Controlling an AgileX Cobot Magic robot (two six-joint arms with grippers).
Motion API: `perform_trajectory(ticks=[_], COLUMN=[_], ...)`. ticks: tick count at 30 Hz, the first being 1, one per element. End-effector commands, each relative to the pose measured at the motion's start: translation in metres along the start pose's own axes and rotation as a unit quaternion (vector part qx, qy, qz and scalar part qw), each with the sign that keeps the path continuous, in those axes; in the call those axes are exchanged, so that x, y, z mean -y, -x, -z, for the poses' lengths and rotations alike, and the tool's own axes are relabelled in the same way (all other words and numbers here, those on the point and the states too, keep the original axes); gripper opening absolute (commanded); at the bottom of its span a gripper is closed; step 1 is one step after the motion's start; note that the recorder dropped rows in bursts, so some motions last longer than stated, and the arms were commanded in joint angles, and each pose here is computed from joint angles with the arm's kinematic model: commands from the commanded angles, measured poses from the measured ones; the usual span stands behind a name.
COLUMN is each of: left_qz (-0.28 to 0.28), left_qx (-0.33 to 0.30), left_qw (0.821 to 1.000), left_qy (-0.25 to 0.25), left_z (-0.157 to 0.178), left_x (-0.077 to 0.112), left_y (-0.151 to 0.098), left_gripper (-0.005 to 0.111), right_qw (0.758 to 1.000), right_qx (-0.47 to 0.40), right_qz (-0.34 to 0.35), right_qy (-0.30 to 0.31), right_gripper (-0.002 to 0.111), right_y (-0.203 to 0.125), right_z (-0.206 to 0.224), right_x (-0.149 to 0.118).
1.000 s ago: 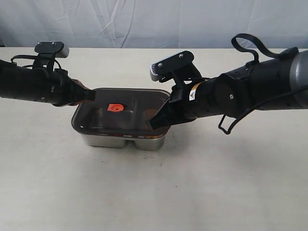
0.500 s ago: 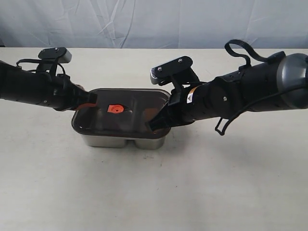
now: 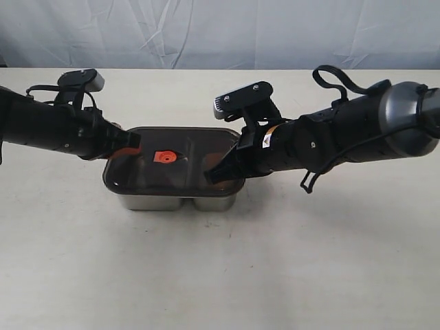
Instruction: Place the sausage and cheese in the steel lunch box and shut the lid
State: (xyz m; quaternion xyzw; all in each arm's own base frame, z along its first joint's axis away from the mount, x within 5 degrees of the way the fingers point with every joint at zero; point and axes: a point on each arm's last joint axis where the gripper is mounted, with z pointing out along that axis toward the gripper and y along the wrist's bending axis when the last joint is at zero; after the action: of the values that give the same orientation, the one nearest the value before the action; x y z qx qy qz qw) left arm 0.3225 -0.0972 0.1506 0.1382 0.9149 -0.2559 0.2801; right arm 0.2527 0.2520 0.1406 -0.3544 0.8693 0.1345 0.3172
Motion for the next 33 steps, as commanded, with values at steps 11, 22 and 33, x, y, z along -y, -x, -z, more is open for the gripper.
perform_trajectory(ticks=[11, 22, 33], left_qz=[0.007, -0.047, -0.123], left_qx=[-0.07, -0.024, 0.211], left_qw=[0.997, 0.999, 0.963], left_qy=[0.029, -0.009, 0.115], left_z=[-0.005, 0.011, 0.142], left_x=[-0.009, 0.007, 0.053], left_y=[-0.019, 0.002, 0.031], left_gripper=[0.0, 0.0, 0.0], right_qw=[0.996, 0.999, 0.997], right_qx=[-0.086, -0.032, 0.055], right_qz=[-0.002, -0.003, -0.059], right_qy=[0.007, 0.007, -0.017], right_gripper=[-0.001, -0.001, -0.001], right_y=[-0.026, -0.003, 0.032], right_z=[-0.012, 0.016, 0.13], right_x=[0.0, 0.0, 0.036])
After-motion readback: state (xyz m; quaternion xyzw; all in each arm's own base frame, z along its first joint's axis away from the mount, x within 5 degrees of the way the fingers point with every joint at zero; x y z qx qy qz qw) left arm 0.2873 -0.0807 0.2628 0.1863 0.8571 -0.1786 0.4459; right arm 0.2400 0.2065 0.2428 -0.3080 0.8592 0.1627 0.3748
